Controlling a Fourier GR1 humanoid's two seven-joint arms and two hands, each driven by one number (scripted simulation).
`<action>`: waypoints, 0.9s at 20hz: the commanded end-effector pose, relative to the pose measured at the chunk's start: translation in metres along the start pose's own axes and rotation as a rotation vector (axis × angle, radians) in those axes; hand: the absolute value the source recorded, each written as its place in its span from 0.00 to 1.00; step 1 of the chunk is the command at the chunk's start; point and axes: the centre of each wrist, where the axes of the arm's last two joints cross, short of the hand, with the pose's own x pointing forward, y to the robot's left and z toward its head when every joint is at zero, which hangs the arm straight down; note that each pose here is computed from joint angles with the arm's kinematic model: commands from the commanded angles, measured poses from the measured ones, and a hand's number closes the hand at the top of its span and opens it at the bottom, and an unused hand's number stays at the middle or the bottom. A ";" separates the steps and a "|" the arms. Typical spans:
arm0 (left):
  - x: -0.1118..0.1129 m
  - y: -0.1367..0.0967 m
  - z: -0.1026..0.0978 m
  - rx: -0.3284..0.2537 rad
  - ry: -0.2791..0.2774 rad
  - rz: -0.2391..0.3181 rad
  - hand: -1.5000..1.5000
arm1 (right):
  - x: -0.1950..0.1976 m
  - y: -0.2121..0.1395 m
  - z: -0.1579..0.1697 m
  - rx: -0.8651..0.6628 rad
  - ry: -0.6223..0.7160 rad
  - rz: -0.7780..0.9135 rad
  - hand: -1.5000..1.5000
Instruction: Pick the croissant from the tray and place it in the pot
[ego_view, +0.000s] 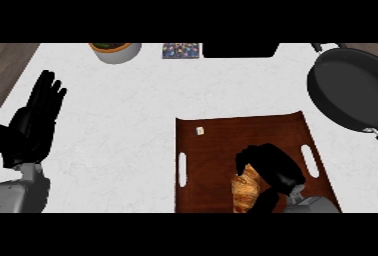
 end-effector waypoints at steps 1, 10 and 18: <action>0.004 0.000 -0.014 -0.015 0.004 0.000 0.50 | 0.018 -0.011 0.021 -0.097 0.064 -0.053 1.00; 0.004 0.001 -0.007 0.016 -0.002 0.010 0.50 | 0.029 -0.078 0.083 -0.717 0.100 -0.243 1.00; 0.010 -0.011 -0.014 0.002 0.012 -0.009 0.50 | 0.014 -0.127 0.135 -0.996 0.221 -0.208 1.00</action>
